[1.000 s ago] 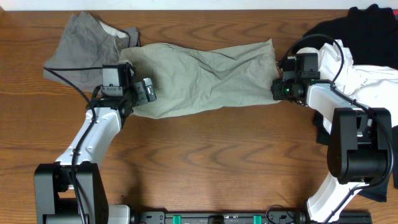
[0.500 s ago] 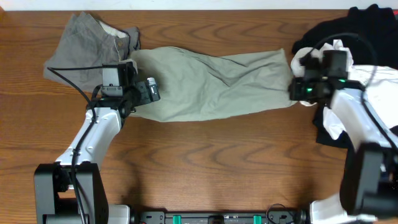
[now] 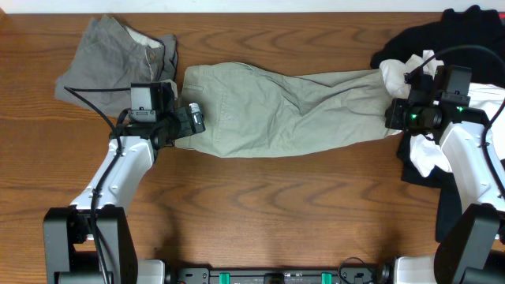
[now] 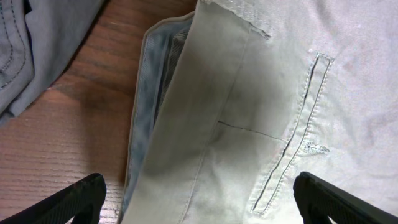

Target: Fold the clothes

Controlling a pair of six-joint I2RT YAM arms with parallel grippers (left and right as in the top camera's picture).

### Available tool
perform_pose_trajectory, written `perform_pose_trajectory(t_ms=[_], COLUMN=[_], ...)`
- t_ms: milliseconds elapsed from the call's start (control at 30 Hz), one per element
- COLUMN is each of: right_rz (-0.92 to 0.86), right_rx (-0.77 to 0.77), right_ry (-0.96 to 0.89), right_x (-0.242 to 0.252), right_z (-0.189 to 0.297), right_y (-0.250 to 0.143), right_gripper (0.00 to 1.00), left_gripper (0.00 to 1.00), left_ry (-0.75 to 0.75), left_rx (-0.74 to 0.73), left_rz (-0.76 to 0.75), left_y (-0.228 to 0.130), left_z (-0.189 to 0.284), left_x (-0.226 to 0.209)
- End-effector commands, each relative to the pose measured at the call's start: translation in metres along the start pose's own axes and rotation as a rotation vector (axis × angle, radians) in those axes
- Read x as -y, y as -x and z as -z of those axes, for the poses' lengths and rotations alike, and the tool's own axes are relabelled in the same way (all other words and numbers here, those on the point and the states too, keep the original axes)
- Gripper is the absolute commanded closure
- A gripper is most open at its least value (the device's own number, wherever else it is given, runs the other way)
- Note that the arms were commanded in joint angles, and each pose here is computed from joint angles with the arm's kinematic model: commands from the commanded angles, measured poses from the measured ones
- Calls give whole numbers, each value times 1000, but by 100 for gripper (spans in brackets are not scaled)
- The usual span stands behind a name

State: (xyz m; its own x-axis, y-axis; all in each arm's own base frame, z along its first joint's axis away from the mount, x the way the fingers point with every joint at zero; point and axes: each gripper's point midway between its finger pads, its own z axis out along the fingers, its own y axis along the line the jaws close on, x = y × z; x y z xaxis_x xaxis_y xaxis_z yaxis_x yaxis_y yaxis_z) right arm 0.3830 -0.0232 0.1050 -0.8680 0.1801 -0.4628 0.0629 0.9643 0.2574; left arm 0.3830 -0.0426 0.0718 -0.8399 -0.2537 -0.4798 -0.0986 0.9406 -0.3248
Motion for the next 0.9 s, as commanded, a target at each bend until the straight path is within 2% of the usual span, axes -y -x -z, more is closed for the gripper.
perform_pose_trajectory(t_ms=[0,33,67,100,133,167,200,233,300,367,400,433,467,533,667,733,867], right_rz=[-7,-4,0,3,7,11,19,29,68,115,130,143,155,177,198,172,157], right_rx=[62,67,71,74,77,81,85,89,101,112,112,111,108,95,43,19,3], right_ry=[-19,-12,-6,-4,-2,0,4,13,41,87,96,93,84,68,72,30,-4], right_x=[1,-2,-4,-6,-8,-10,-13,-16,-27,-41,-47,-51,-54,-59,-66,-58,-47], right_z=[19,21,23,24,26,27,27,28,29,28,25,22,17,2,-32,-50,-83], right_y=[24,27,30,32,33,35,38,39,44,46,46,46,46,45,36,32,29], right_gripper=[99,99,85,64,37,23,14,12,16,41,60,72,82,93,94,99,99], left_gripper=[2,2,2,2,2,2,2,2,2,2,2,2,2,2,2,2,2], left_ry=[-12,-12,-12,-12,-12,-12,-12,-12,-12,-12,-12,-12,-12,-12,-3,-3,1], left_rx=[20,20,20,20,20,20,20,20,20,20,21,21,21,20,22,23,23], left_rz=[-14,-14,-14,-14,-14,-14,-13,-14,-14,-14,-14,-14,-14,-14,-13,-14,-13], left_y=[8,8,8,8,7,8,8,8,8,8,8,8,8,8,8,8,8], left_z=[7,7,7,7,6,7,7,7,7,7,7,7,6,6,6,6,6], left_x=[3,3,3,3,3,3,3,3,3,3,3,3,3,3,1,1,1])
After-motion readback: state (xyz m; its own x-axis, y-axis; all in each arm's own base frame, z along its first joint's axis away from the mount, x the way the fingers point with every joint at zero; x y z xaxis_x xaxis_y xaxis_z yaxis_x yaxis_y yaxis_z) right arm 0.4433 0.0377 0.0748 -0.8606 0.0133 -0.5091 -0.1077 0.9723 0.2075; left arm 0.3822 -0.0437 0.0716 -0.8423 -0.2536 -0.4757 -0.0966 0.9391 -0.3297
